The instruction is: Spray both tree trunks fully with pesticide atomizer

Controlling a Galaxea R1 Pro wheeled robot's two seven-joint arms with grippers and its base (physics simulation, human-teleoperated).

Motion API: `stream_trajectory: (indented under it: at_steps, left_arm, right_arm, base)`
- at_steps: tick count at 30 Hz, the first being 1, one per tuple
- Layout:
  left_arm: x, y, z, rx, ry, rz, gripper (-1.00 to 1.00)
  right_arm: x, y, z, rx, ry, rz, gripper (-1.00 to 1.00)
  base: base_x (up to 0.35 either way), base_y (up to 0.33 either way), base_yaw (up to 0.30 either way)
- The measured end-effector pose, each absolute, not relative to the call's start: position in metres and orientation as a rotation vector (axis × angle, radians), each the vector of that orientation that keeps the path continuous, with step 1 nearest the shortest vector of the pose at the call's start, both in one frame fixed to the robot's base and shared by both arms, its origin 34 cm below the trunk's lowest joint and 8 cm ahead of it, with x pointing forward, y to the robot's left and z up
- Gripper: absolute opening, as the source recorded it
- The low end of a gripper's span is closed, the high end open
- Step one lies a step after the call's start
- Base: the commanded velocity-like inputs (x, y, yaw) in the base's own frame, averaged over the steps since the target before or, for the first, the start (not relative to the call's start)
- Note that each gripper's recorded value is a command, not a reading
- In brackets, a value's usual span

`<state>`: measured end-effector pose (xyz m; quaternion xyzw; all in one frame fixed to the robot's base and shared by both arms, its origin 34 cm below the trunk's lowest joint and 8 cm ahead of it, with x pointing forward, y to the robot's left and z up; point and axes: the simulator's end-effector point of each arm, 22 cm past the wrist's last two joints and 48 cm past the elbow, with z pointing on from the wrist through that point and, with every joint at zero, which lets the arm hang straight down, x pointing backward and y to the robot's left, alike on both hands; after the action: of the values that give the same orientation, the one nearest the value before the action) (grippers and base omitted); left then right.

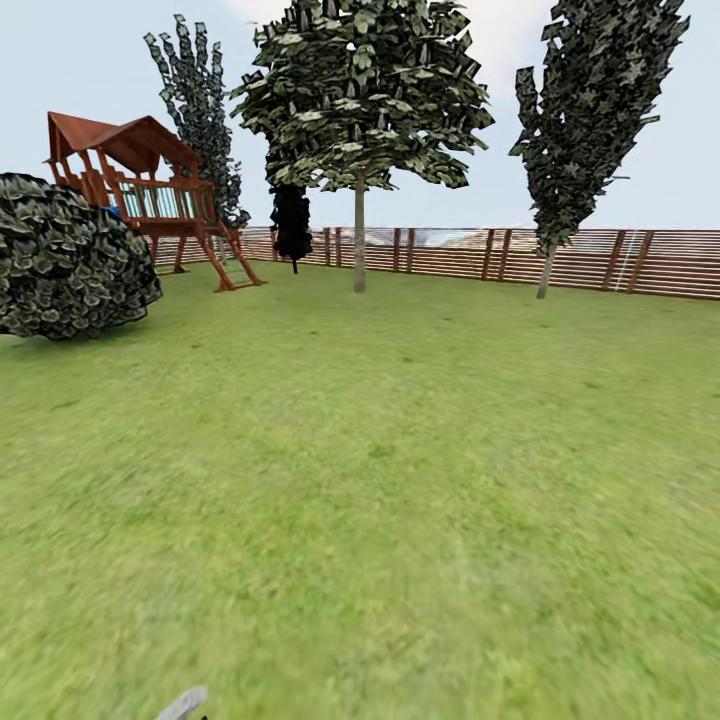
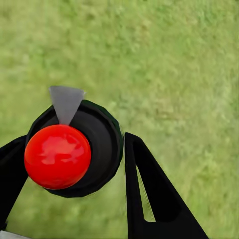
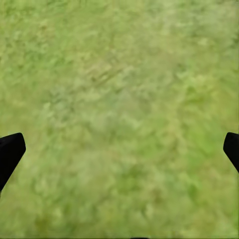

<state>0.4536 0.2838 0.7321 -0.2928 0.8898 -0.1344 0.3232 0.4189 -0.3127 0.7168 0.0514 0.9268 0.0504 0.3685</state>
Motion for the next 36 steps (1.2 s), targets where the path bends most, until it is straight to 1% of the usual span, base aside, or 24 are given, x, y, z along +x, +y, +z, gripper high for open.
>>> stream_trajectory:
  at_steps: [36]
  left_arm:
    - [0.4537, 0.2836, 0.7322, -0.768, 2.335, -0.354, -1.0]
  right_arm:
    - [0.419, -0.3118, 0.7169, 0.132, 2.379, 0.132, 1.0]
  base:
    - [0.335, 0.0, 0.0]
